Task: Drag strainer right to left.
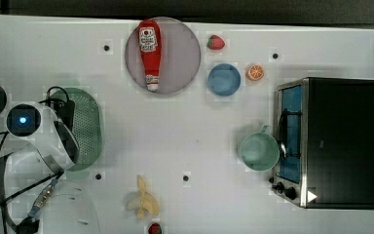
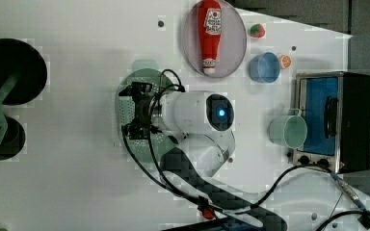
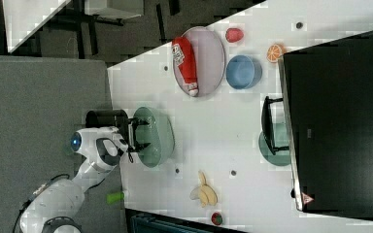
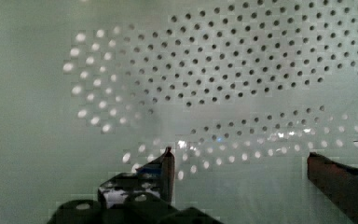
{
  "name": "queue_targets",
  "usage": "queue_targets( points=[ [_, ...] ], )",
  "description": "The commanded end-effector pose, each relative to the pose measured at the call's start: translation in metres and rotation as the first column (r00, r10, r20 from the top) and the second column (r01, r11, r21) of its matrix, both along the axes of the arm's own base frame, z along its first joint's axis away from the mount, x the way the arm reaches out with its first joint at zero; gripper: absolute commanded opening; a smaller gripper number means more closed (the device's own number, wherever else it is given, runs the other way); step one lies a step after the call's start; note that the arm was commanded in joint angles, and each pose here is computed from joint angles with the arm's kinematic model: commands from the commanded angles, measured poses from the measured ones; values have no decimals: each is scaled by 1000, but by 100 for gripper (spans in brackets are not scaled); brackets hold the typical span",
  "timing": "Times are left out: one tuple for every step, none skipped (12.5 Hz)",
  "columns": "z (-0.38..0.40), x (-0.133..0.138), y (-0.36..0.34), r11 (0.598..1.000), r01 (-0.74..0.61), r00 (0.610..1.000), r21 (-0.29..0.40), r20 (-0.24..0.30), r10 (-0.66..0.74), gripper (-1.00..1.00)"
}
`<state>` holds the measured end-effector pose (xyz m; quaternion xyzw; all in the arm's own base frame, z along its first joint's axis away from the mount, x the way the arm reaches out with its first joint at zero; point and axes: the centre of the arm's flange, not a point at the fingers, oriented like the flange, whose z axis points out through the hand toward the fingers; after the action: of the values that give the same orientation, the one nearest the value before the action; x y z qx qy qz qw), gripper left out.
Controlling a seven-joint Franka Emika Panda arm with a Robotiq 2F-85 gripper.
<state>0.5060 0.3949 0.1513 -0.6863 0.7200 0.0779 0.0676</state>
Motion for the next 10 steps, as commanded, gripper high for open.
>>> queue_targets(
  points=[
    [16, -16, 28, 1000, -12, 1000, 13, -4, 12, 100],
    [31, -16, 28, 999, -40, 999, 3, -6, 40, 100],
    [52, -14, 26, 997, -80, 997, -12, -7, 80, 100],
    [75, -13, 21, 990, -135, 991, -36, -21, 135, 100],
    [102, -11, 14, 978, -201, 980, -56, -26, 200, 100],
    [129, -9, 3, 959, -272, 962, -77, -35, 270, 100],
    [159, -5, -10, 935, -343, 939, -93, -31, 341, 100],
    [190, -2, -27, 906, -409, 912, -110, -30, 408, 100],
    [222, 1, -49, 878, -461, 887, -127, -34, 460, 100],
    [256, 3, -73, 846, -514, 857, -140, -32, 515, 100]
  ],
)
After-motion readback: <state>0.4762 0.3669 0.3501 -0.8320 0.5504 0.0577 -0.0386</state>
